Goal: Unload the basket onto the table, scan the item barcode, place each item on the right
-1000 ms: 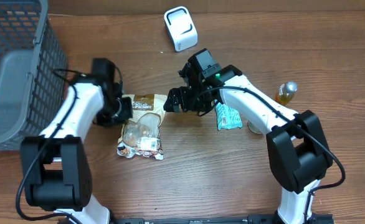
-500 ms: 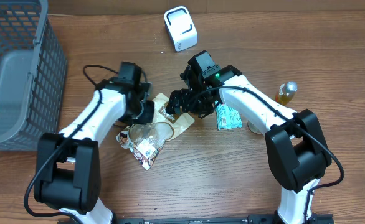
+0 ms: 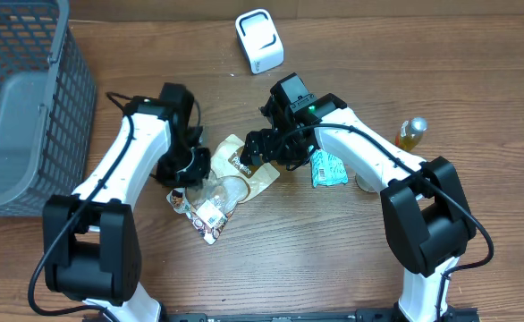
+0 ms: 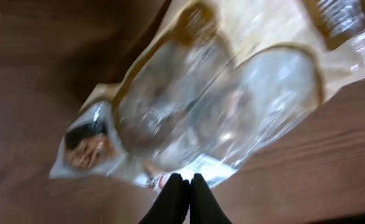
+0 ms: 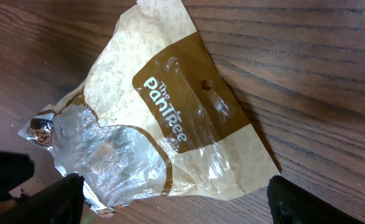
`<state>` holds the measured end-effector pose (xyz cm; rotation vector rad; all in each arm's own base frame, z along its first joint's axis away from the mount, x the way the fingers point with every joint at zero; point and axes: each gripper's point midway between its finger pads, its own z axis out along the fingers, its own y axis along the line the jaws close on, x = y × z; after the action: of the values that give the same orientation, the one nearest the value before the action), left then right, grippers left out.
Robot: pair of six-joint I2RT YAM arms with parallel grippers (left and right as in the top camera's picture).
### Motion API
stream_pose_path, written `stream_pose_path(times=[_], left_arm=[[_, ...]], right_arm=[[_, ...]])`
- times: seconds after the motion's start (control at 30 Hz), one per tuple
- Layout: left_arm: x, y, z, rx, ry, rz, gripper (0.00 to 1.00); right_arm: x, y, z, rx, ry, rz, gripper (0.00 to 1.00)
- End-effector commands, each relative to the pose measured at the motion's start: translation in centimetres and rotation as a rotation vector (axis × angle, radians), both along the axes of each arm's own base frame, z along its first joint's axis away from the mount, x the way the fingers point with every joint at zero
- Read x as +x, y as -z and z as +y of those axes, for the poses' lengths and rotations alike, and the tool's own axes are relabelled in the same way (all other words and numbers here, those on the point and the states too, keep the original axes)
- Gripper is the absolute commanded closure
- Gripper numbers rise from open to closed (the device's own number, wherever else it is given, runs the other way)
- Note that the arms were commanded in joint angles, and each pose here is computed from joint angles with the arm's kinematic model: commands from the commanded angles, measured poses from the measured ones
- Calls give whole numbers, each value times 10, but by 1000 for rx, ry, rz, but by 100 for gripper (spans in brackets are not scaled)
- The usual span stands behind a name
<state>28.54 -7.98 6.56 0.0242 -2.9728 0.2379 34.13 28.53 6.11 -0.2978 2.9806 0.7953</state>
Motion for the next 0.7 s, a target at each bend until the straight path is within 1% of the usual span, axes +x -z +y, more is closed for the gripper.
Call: stream_pose_path(times=[0.0,0.2,0.33,0.43,0.67], left_arm=[[-13,9,9,48,-22,57,96],[-25,30,11,54,-20,79,96],[-32,43,18,86,-20,82,96],[-31,50,24,124,-24,64,96],[-26,58,24,119,-26,34,96]], right_arm=[[-6,6,7,-11,-18,4,9],[-13,20,19,-20,-51,17,9],[-12,28,22,-20,-63,12,9],[-9,28,24,-9,-82,-14,9],[-2,26,27,0,-99,-57,9]])
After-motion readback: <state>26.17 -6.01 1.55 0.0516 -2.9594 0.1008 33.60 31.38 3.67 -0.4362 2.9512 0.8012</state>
